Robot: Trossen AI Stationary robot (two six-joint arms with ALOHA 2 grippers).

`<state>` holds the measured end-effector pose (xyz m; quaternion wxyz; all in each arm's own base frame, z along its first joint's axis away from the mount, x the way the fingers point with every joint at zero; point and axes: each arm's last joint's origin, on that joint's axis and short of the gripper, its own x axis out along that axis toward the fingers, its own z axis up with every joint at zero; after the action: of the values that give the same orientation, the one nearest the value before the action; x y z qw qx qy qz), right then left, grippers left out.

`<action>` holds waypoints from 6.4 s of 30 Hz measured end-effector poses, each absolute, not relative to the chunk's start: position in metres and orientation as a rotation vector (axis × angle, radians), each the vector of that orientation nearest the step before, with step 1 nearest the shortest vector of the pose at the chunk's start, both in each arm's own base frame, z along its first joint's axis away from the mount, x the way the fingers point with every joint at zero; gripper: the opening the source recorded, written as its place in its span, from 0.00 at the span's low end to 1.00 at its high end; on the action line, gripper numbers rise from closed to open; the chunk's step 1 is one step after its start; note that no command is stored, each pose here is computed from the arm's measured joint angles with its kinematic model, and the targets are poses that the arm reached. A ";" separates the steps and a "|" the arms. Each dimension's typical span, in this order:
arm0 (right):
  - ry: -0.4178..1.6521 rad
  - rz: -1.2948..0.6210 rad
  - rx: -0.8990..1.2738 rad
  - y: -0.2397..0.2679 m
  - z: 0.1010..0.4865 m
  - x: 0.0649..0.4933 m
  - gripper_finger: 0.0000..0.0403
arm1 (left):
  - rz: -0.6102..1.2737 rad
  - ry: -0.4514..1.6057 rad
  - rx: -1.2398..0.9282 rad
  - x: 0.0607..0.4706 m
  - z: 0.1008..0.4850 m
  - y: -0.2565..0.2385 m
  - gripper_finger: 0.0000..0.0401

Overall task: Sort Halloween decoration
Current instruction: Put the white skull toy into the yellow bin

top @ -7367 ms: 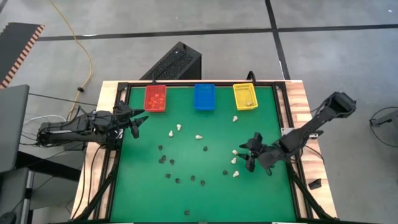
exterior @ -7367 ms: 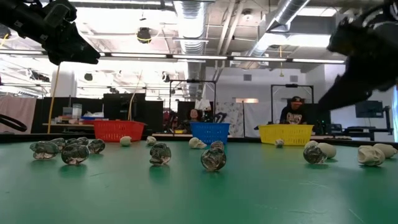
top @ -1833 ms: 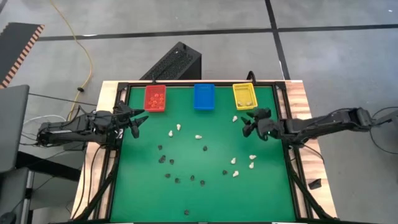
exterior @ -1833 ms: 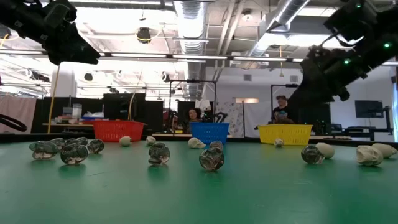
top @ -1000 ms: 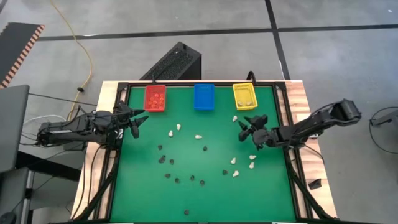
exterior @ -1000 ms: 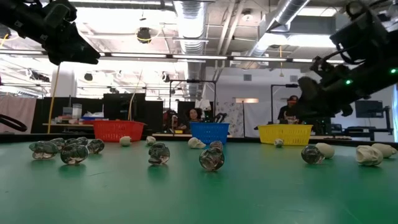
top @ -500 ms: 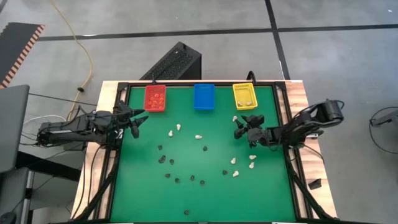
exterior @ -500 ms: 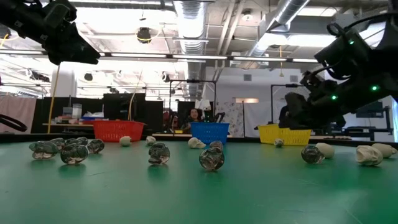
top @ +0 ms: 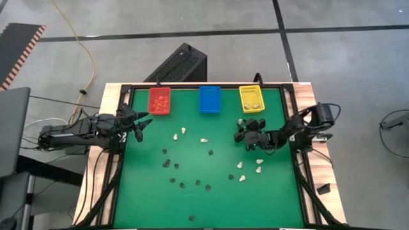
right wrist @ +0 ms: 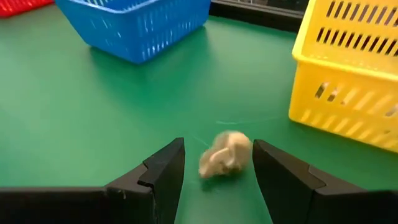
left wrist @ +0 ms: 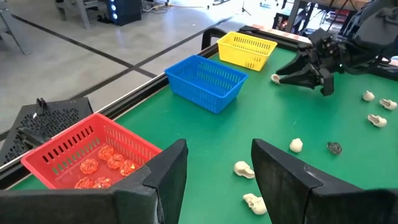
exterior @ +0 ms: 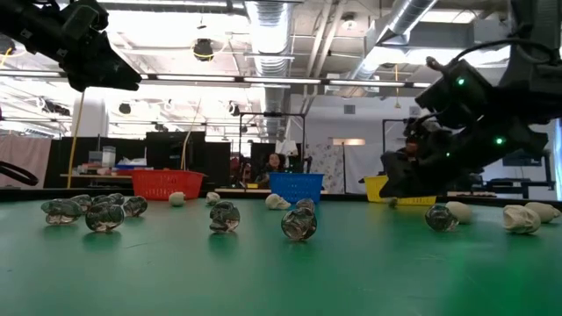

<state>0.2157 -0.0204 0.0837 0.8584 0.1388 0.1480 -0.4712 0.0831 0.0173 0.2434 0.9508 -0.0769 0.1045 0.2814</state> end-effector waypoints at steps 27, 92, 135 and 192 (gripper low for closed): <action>0.358 -1.006 0.367 -0.018 0.061 0.214 0.11 | 0.572 0.213 -0.157 0.083 0.243 0.017 0.42; 0.445 -0.849 0.262 -0.055 0.075 0.235 0.60 | 0.572 0.212 -0.156 0.083 0.243 0.017 0.42; 0.242 -1.137 0.167 -0.075 0.164 0.199 0.30 | 0.572 0.212 -0.157 0.083 0.243 0.017 0.42; 0.395 -0.384 0.273 0.108 0.120 0.189 0.71 | 0.573 0.209 -0.167 0.083 0.243 0.017 0.42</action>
<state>0.1886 0.1081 0.1200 0.9531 0.1345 0.1942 -0.1891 0.0830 0.0173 0.2435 0.9504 -0.0821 0.1028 0.2817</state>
